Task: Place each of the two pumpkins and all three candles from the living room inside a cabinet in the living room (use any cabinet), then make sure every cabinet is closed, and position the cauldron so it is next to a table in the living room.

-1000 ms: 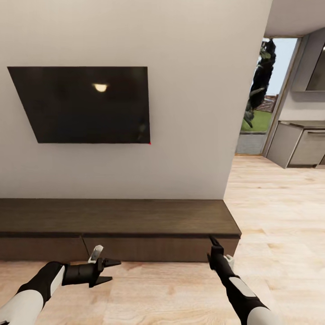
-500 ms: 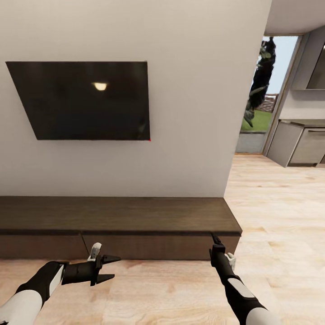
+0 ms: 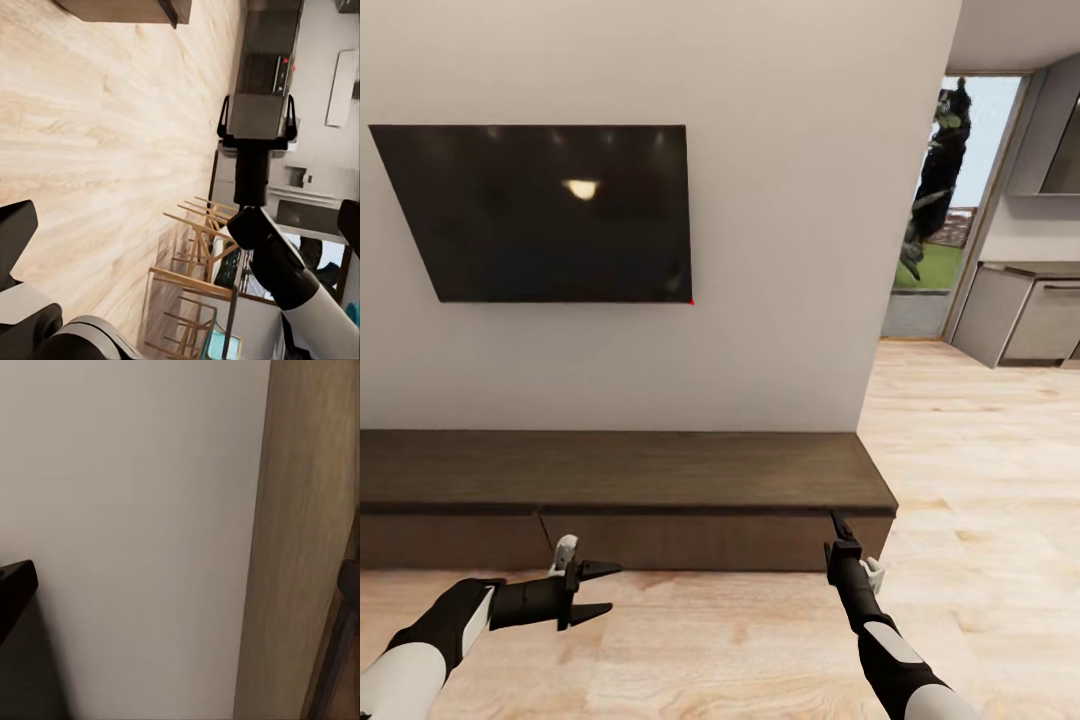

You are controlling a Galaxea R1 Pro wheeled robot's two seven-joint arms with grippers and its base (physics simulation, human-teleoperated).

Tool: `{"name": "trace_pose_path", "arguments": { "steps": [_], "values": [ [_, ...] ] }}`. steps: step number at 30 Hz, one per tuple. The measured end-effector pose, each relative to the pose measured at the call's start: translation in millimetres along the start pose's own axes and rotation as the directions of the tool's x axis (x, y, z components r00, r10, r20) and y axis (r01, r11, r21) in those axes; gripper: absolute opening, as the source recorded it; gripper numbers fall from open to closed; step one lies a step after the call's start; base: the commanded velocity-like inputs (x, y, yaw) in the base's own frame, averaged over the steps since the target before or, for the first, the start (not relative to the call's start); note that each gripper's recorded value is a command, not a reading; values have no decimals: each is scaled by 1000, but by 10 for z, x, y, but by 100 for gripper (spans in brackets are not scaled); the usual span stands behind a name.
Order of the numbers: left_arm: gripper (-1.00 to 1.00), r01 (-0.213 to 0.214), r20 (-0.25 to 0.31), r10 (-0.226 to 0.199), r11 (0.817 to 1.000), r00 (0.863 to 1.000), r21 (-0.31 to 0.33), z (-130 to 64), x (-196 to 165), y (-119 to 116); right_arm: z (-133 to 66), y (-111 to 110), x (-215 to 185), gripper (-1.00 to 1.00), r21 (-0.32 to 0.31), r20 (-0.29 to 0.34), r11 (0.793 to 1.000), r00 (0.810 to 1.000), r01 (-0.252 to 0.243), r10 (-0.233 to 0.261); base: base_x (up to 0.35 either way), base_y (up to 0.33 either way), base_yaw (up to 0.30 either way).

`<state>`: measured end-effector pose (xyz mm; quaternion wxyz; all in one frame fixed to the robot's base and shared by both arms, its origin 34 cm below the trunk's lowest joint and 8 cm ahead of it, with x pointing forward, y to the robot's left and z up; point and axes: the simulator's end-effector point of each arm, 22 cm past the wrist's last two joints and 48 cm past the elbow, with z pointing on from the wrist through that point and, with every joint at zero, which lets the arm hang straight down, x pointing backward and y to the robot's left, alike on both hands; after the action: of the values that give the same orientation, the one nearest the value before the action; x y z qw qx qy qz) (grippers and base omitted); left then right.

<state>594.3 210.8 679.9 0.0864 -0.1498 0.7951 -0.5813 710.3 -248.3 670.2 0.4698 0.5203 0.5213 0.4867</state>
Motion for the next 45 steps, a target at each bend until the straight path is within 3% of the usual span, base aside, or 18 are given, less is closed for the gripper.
{"name": "trace_pose_path", "arguments": {
  "steps": [13, 45],
  "values": [
    [100, -1, 1, 1, 1000, 1000, 8, 35, 13, 227, -87, -409, 0, 100, 34, 6, 999, 999, -37, 36, 0, 0, 0],
    [100, -5, 6, 4, 1000, 1000, 6, 165, 67, 860, -172, -1101, 28, 100, 34, -2, 999, 999, -41, 41, 0, 0, 0]
  ]
}}
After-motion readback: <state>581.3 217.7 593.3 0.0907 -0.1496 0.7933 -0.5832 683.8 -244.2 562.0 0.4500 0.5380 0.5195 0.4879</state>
